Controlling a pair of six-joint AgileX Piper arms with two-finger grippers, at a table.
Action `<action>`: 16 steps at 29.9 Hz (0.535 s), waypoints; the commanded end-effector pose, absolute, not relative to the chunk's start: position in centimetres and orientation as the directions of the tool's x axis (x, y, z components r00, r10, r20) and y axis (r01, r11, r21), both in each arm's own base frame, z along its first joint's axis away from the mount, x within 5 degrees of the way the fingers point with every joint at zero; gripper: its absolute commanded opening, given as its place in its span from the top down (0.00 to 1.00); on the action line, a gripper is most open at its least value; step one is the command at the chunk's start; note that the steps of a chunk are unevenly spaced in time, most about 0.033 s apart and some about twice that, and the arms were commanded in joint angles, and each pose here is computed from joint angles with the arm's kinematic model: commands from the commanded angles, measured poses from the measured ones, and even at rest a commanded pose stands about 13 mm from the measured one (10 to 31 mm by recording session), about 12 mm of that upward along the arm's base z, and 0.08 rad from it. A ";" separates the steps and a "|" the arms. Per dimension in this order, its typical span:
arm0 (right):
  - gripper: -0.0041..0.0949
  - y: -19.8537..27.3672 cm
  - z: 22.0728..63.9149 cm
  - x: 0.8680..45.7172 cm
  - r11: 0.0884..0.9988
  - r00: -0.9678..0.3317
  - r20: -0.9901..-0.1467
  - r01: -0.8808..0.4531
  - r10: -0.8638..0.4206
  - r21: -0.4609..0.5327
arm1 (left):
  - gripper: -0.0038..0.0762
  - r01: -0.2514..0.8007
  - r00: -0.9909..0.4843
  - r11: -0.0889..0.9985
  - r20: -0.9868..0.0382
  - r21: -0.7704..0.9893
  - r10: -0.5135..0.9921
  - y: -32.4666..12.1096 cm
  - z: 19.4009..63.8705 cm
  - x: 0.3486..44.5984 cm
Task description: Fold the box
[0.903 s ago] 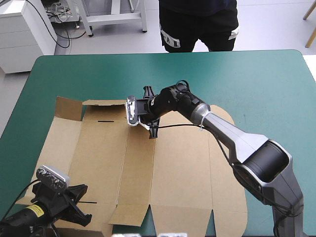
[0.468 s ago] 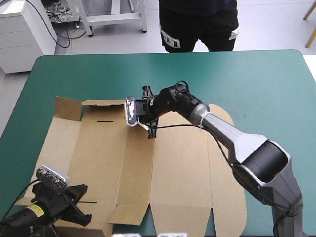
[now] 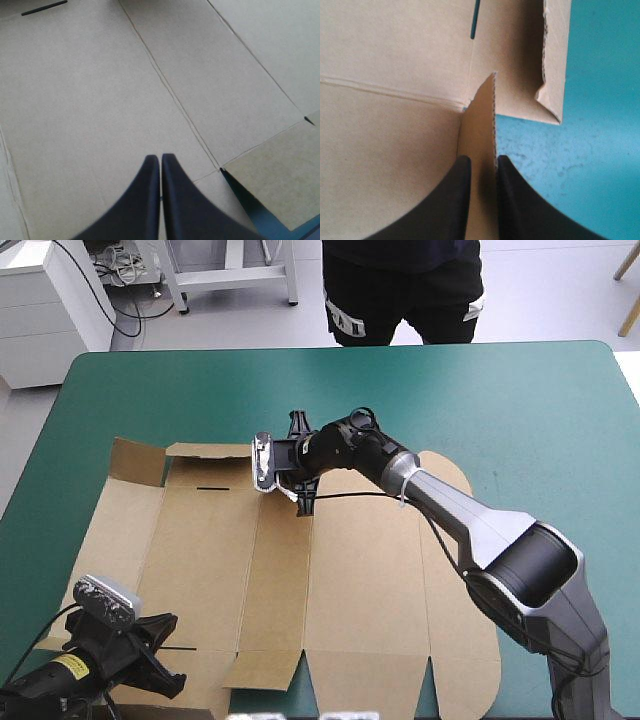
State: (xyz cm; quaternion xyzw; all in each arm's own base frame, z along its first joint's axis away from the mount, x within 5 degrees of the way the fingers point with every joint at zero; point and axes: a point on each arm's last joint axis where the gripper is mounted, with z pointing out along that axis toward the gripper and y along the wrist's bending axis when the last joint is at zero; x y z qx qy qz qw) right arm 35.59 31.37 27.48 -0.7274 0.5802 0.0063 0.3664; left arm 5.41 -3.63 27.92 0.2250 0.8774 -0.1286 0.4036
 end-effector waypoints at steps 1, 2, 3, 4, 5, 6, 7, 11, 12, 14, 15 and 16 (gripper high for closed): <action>0.67 30.4 32.0 35.4 0.040 0.314 -0.450 -0.784 -0.836 -0.620 | 0.96 0.485 -0.534 0.872 -0.810 -0.057 0.244 -3.8 29.0 5.8; 0.67 30.2 32.0 35.5 0.046 0.305 -0.445 -0.780 -0.842 -0.624 | 0.96 0.485 -0.534 0.872 -0.810 -0.057 0.244 -3.8 29.0 5.8; 0.68 30.0 32.4 35.5 0.076 0.280 -0.455 -0.781 -0.845 -0.621 | 0.96 0.485 -0.534 0.872 -0.810 -0.057 0.244 -3.8 29.0 5.8; 0.68 29.8 32.7 35.5 0.104 0.256 -0.464 -0.778 -0.848 -0.619 | 0.96 0.485 -0.534 0.872 -0.810 -0.057 0.244 -3.8 29.0 5.8; 0.68 29.6 33.0 35.5 0.131 0.234 -0.475 -0.776 -0.848 -0.617 | 0.96 0.485 -0.534 0.872 -0.810 -0.057 0.244 -3.8 29.0 5.8; 0.69 29.2 33.5 35.5 0.153 0.219 -0.474 -0.763 -0.853 -0.628 | 0.96 0.485 -0.534 0.872 -0.810 -0.057 0.244 -3.8 29.0 5.8; 0.71 28.6 34.0 35.7 0.186 0.195 -0.486 -0.756 -0.852 -0.628 | 0.96 0.485 -0.534 0.872 -0.810 -0.057 0.244 -3.8 29.0 5.8; 0.76 25.8 36.6 36.1 0.332 0.096 -0.562 -0.721 -0.822 -0.608 | 0.96 0.485 -0.534 0.872 -0.810 -0.057 0.244 -3.8 29.0 5.8; 0.78 24.8 37.3 36.3 0.376 0.058 -0.583 -0.712 -0.810 -0.593 | 0.96 0.485 -0.534 0.872 -0.810 -0.057 0.244 -3.8 29.0 5.8; 0.81 22.3 38.5 36.6 0.449 -0.021 -0.608 -0.695 -0.793 -0.562 | 0.96 0.485 -0.534 0.872 -0.810 -0.057 0.244 -3.8 29.0 5.8; 0.82 21.2 38.9 36.6 0.474 -0.058 -0.611 -0.690 -0.789 -0.547 | 0.96 0.485 -0.534 0.872 -0.810 -0.057 0.244 -3.8 29.0 5.8; 0.84 19.9 39.3 36.6 0.503 -0.108 -0.609 -0.686 -0.786 -0.526 | 0.96 0.485 -0.534 0.872 -0.810 -0.057 0.244 -3.8 29.0 5.8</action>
